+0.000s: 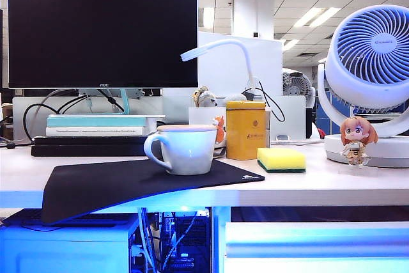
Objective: Open the drawer, place the cleaning sponge inside, then close the drawer.
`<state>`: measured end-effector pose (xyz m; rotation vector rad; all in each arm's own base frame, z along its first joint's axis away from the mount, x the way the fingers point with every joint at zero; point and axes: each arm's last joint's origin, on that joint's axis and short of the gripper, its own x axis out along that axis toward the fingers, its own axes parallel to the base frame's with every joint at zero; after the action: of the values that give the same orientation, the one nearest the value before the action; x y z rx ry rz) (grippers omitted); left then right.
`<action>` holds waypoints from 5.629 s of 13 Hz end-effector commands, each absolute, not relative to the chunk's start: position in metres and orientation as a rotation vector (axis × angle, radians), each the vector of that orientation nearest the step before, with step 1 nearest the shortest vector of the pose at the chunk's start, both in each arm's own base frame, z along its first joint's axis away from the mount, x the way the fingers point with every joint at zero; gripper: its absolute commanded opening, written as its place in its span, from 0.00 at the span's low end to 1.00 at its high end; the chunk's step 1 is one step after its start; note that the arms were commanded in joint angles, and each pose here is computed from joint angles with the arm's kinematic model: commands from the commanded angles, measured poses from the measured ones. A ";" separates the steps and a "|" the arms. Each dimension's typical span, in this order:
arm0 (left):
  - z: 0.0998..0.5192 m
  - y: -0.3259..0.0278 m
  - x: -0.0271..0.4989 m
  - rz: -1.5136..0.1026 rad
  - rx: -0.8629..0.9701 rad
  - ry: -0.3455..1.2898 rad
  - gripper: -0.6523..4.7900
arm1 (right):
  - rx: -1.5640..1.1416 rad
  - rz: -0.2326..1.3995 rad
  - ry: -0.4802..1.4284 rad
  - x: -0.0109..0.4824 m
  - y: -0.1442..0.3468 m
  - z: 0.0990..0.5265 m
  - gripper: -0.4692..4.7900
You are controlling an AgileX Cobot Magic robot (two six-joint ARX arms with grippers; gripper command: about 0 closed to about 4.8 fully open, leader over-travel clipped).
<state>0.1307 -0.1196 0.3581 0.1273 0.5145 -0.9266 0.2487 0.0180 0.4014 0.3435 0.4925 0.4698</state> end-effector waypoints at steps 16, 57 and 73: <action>0.359 -0.120 0.131 -0.934 0.128 0.505 0.11 | 0.124 0.201 1.148 0.279 0.029 0.204 1.00; 0.359 -0.120 0.130 -0.934 0.128 0.506 0.11 | 0.086 0.195 1.556 0.268 0.028 0.123 1.00; 0.359 -0.120 0.130 -0.935 0.128 0.505 0.11 | 0.167 0.288 1.403 0.268 0.031 0.156 1.00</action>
<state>0.1306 -0.1196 0.3580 0.1274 0.5158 -0.9273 0.2615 0.0294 0.1452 0.1379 1.4583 0.2700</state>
